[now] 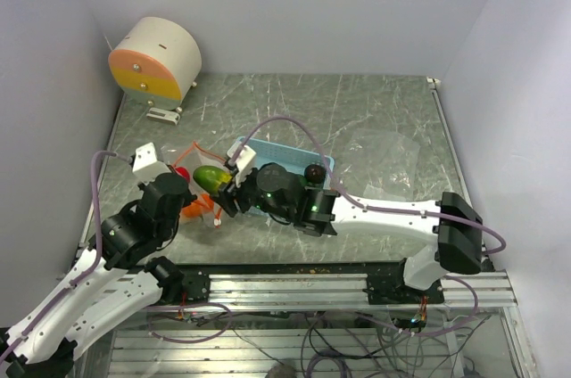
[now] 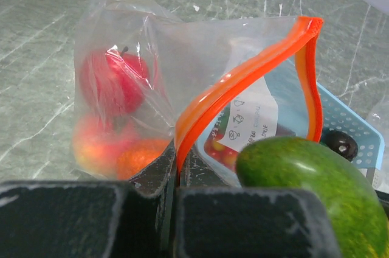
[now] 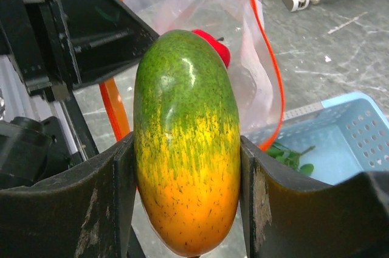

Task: Place the food in the zip-top bag and seal the zipper
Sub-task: Place the fake fruit in the zipper food storage bag, then pick up the fake fruit from the bin.

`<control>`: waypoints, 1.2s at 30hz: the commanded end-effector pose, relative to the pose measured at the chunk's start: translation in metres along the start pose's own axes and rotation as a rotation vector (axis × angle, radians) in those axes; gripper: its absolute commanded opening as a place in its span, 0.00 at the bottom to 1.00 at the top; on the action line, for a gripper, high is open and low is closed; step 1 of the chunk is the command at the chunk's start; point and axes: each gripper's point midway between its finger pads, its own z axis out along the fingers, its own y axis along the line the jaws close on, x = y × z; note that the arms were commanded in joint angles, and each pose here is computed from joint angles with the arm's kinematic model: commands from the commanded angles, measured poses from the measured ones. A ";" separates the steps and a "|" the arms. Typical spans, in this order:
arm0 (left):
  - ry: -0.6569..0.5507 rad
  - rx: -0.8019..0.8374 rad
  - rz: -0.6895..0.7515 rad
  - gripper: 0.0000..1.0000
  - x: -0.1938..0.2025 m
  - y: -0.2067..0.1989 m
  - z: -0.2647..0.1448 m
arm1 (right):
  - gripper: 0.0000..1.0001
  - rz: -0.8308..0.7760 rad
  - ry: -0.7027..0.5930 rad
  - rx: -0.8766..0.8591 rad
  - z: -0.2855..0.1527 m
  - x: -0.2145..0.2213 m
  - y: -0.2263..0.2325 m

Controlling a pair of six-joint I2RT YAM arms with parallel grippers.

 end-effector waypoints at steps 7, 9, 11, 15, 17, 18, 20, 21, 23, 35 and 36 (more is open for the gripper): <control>0.010 0.043 -0.009 0.07 0.001 -0.011 0.001 | 0.66 -0.051 0.006 0.129 0.054 -0.009 -0.012; 0.009 0.039 -0.008 0.07 0.001 -0.009 0.001 | 0.77 -0.074 0.032 0.137 0.064 -0.001 -0.012; 0.006 0.033 -0.007 0.07 0.000 -0.008 0.000 | 0.83 -0.072 0.039 0.128 0.067 0.002 -0.010; 0.007 0.028 -0.004 0.07 0.001 -0.007 0.001 | 0.95 -0.039 -0.012 0.118 0.050 -0.008 -0.011; 0.010 0.022 -0.001 0.07 0.002 -0.006 0.001 | 0.96 -0.023 -0.039 0.125 0.034 -0.015 -0.015; 0.008 0.014 -0.002 0.07 0.001 -0.005 0.002 | 0.96 -0.008 -0.073 0.128 0.020 -0.026 -0.018; 0.012 0.000 0.001 0.07 0.003 -0.003 0.003 | 0.96 0.015 -0.122 0.132 -0.003 -0.036 -0.023; 0.013 -0.006 0.001 0.07 0.003 -0.002 0.003 | 0.96 0.027 -0.142 0.143 -0.014 -0.039 -0.027; 0.018 -0.009 0.002 0.07 0.006 -0.002 0.004 | 0.95 0.054 -0.173 0.172 -0.034 -0.044 -0.037; -0.003 -0.005 -0.025 0.07 0.002 0.001 0.001 | 0.76 0.318 0.027 0.392 -0.040 0.029 -0.120; -0.003 -0.002 -0.027 0.07 0.002 0.001 0.001 | 0.75 0.331 0.052 0.369 -0.035 0.036 -0.120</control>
